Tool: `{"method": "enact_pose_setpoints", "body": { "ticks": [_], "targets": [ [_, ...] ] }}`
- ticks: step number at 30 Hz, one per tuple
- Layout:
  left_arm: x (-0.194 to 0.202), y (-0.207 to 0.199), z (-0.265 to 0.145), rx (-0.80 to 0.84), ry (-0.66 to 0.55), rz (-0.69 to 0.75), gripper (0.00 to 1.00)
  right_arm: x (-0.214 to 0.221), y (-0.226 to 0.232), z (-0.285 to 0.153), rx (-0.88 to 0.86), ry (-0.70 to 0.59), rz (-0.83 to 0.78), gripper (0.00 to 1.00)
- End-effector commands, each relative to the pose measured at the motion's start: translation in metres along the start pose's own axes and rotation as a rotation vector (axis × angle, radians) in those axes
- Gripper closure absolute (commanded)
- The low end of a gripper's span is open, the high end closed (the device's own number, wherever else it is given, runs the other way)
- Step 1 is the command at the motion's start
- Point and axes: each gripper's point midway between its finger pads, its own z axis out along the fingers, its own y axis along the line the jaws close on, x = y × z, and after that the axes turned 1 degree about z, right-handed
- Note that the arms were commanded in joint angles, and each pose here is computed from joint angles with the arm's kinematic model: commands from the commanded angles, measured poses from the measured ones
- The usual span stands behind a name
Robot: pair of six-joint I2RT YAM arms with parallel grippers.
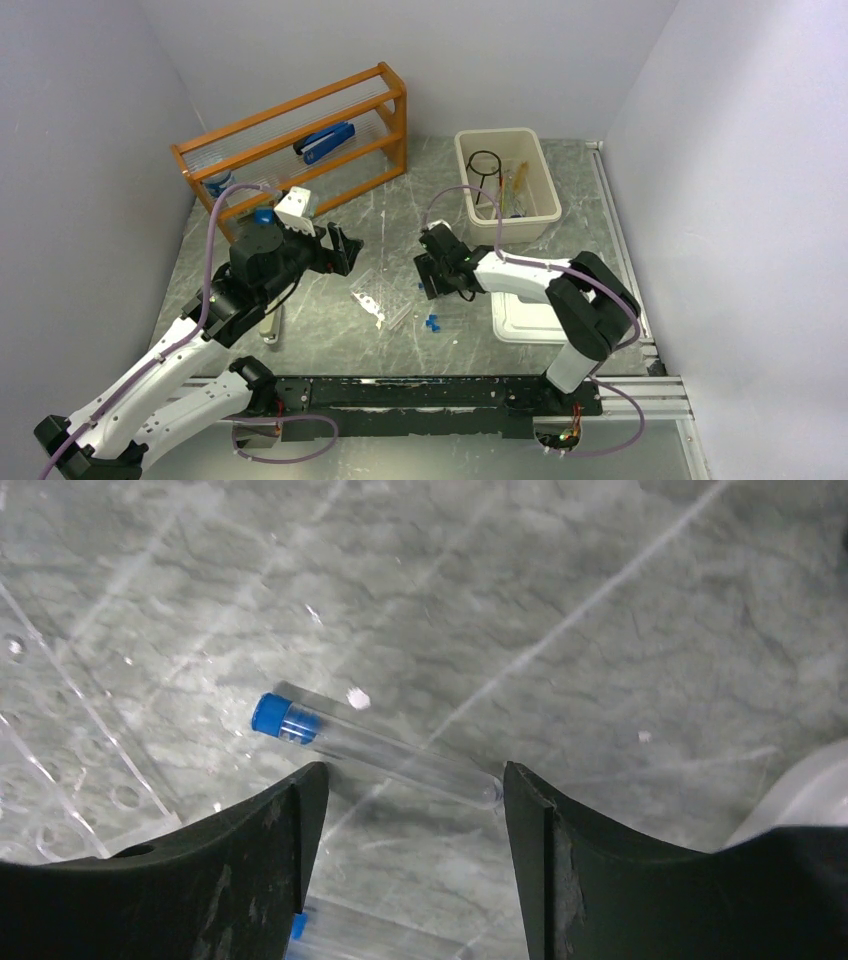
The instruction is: Organize the chemistry lab equipment
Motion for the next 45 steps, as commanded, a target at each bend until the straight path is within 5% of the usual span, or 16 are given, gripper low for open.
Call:
{"method": "enact_pose_setpoints", "body": {
  "ticks": [1,10,16,21,23,27,33,39,45],
  "targets": [
    [-0.010,0.002,-0.002,-0.020,-0.021,-0.006,0.07,0.017,0.001,0.016,-0.012,0.076,-0.117,0.32],
    [-0.011,0.002,-0.002,-0.019,-0.023,-0.008,0.08,0.011,0.013,0.012,-0.072,0.103,-0.128,0.48],
    [-0.010,0.002,-0.002,-0.017,-0.022,-0.010,0.08,0.005,0.020,0.011,-0.102,0.104,-0.159,0.26],
    [-0.010,0.002,-0.001,-0.015,-0.020,-0.013,0.08,-0.005,0.022,0.021,-0.070,0.098,-0.170,0.25],
    [-0.010,0.002,-0.001,-0.016,-0.020,-0.012,0.08,-0.005,0.024,0.024,-0.079,0.102,-0.175,0.31],
    [-0.011,0.002,-0.003,-0.016,-0.026,-0.015,0.08,0.005,0.025,0.026,-0.096,0.145,-0.203,0.59],
    [-0.007,0.004,0.000,-0.025,-0.016,-0.016,0.07,0.011,0.017,0.023,-0.061,0.148,-0.190,0.78],
    [0.000,0.006,0.005,-0.041,0.021,-0.017,0.08,-0.005,0.018,0.019,-0.047,0.077,-0.155,0.89],
    [0.004,0.010,0.009,-0.068,0.033,-0.034,0.07,-0.052,0.023,-0.008,-0.074,-0.144,-0.107,0.92]
  ]
}}
